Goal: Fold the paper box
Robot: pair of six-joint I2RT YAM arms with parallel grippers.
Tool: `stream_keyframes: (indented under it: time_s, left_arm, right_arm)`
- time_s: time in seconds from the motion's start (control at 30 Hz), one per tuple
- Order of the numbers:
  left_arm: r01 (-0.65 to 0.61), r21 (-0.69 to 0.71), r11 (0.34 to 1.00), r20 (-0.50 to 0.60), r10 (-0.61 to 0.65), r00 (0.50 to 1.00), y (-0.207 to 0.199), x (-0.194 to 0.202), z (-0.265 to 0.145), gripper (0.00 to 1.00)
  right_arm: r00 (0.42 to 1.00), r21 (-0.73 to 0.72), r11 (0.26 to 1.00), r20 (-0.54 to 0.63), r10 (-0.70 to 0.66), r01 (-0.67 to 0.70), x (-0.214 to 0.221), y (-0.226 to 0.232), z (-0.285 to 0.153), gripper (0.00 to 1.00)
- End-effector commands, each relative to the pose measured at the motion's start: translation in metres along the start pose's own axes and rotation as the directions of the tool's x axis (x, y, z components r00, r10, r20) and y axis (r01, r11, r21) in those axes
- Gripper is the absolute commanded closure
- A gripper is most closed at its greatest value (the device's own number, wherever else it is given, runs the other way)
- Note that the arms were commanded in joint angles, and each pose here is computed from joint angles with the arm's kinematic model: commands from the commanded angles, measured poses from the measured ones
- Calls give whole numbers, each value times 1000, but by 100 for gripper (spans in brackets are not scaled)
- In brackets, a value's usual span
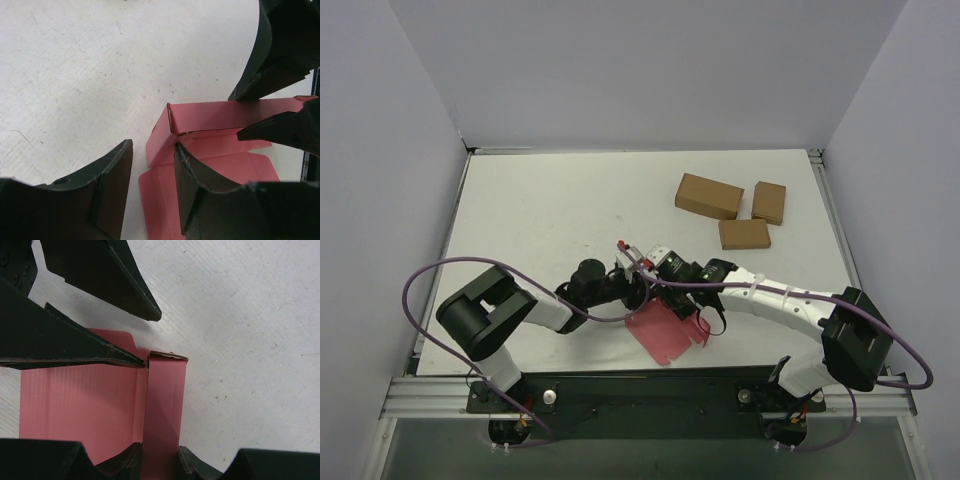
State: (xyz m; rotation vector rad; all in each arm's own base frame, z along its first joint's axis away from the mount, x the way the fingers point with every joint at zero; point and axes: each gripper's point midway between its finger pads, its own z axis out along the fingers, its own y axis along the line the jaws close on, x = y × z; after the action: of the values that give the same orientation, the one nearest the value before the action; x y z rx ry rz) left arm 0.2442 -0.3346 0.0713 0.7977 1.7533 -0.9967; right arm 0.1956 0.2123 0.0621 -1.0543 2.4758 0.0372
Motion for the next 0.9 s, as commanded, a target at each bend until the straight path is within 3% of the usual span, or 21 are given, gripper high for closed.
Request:
stream_keyframes:
  time_s: [0.0,0.27,0.5,0.77,0.87]
  left_arm:
    - [-104,53,993,147,96,985,-17,-30,8,52]
    - [-147,45,988,179,137,974,-15,-32,8,55]
    - [-188,45,981,218,174,960,-18,-29,5,47]
    - [-173,24,985,226,163,960,-15,-28,2,49]
    - [-155,16,988,251,146,957,-17,-29,-8,38]
  right_arm:
    - [999,-69,998,48,6,-3,-9,11,-5,83]
    - [998,-124,992,56,26,-19,-9,16,-8,83]
    - [997,-176,984,58,41,-30,-8,20,-8,83]
    - [998,-176,983,47,52,-43,-6,18,-6,83]
    - [997,-176,983,44,57,-49,-5,17,-5,83]
